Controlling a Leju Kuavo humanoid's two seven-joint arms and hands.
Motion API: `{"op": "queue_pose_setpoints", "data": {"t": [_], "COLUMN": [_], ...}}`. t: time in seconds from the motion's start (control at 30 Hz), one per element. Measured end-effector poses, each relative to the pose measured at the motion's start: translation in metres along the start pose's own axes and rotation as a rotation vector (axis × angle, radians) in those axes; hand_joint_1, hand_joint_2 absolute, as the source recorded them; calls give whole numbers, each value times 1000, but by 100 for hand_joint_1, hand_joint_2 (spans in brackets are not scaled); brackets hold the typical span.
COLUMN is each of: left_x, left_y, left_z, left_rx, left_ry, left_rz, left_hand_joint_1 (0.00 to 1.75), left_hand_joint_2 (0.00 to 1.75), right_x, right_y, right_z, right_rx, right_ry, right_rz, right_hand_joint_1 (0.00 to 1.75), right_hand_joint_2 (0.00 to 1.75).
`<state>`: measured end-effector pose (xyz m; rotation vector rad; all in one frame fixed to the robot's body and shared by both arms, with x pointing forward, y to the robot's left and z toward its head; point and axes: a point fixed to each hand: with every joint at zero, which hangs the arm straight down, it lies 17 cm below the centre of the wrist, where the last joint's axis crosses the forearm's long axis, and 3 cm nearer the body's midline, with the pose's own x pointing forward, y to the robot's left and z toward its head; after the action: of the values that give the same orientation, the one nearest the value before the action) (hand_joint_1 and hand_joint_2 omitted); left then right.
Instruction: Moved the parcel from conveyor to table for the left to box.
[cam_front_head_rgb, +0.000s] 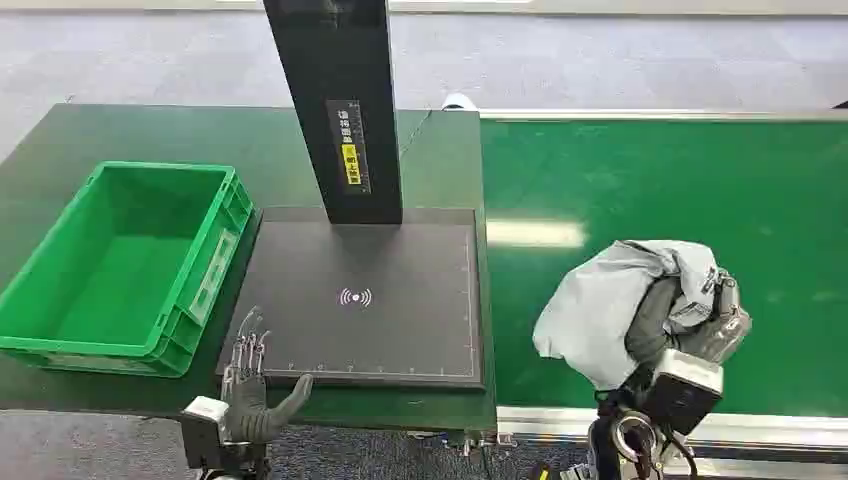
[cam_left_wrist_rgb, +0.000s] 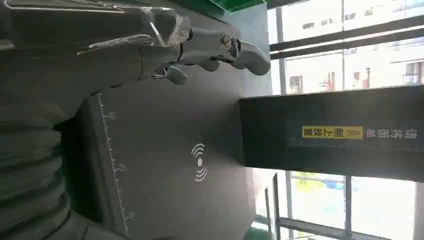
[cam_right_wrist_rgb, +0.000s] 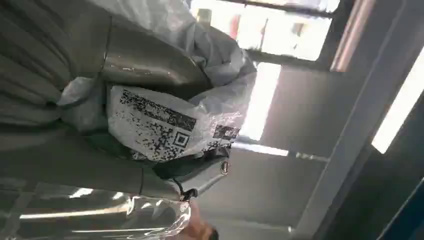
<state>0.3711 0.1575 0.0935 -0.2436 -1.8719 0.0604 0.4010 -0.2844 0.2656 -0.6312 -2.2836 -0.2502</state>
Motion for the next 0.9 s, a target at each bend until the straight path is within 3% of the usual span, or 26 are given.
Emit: {"op": "queue_pose_setpoints", "data": {"t": [0.1, 0.3, 0.43, 0.63, 0.9], "left_x": [1, 0, 0, -3, -7], "left_y": [-9, -17, -22, -24, -27], "left_z": [-7, -11, -17, -16, -14], "left_rx": [-26, -47, -60, -62, -69], "left_ry": [-8, -8, -13, -5, 8], "left_rz": [5, 9, 3, 0, 6], "left_hand_joint_1": [0, 0, 0, 0, 0], "left_hand_joint_2": [175, 175, 175, 175, 175], "right_x": [20, 41, 33, 19, 5], "right_y": [43, 94, 184, 251, 296], "right_z": [1, 7, 46, 80, 107], "right_rx": [137, 297, 554, 702, 869], "right_ry": [-9, -21, 93, 210, 300], "right_rz": [-206, -373, -507, -552, -491], "right_hand_joint_1": [175, 175, 175, 175, 175], "right_hand_joint_2": [175, 175, 175, 175, 175]}}
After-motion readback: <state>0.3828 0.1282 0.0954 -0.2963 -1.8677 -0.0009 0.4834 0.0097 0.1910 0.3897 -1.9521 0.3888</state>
